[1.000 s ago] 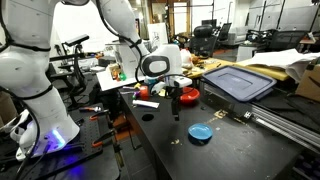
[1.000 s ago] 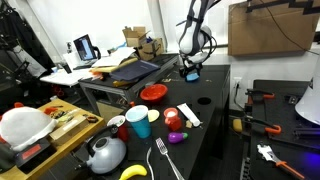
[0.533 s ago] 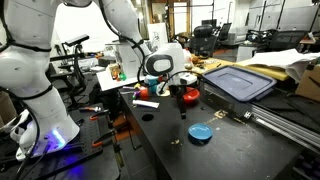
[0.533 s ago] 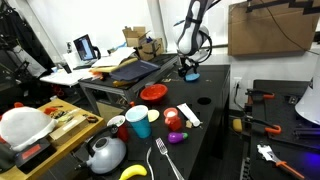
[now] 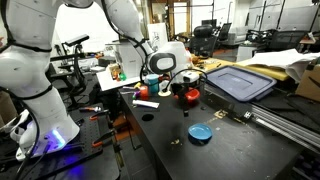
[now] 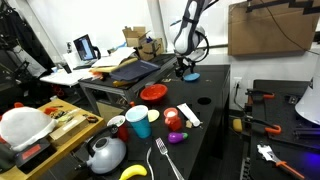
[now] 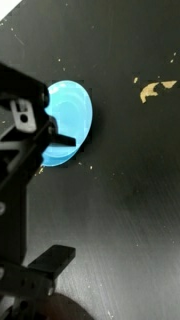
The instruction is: Move the blue plastic saucer to the far right of the table
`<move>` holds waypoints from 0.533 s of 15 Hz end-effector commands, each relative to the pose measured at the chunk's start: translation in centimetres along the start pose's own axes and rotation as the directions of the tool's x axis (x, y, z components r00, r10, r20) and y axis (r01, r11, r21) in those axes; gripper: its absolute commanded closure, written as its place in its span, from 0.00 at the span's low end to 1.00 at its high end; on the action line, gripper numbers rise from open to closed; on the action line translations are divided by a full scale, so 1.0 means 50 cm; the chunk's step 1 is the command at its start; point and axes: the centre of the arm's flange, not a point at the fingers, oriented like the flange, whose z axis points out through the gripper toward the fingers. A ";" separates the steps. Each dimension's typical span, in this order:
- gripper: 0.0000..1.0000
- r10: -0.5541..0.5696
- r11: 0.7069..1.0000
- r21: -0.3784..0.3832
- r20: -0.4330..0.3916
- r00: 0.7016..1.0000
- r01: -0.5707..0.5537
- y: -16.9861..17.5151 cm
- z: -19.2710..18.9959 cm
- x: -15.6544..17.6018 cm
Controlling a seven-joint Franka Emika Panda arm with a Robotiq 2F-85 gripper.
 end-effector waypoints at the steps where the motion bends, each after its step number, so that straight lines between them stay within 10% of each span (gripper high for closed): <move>1: 0.00 0.000 1.000 0.000 0.000 1.000 0.000 0.000 0.000 0.000; 8: 0.00 0.012 1.000 0.020 0.008 1.000 -0.012 -0.004 0.024 0.009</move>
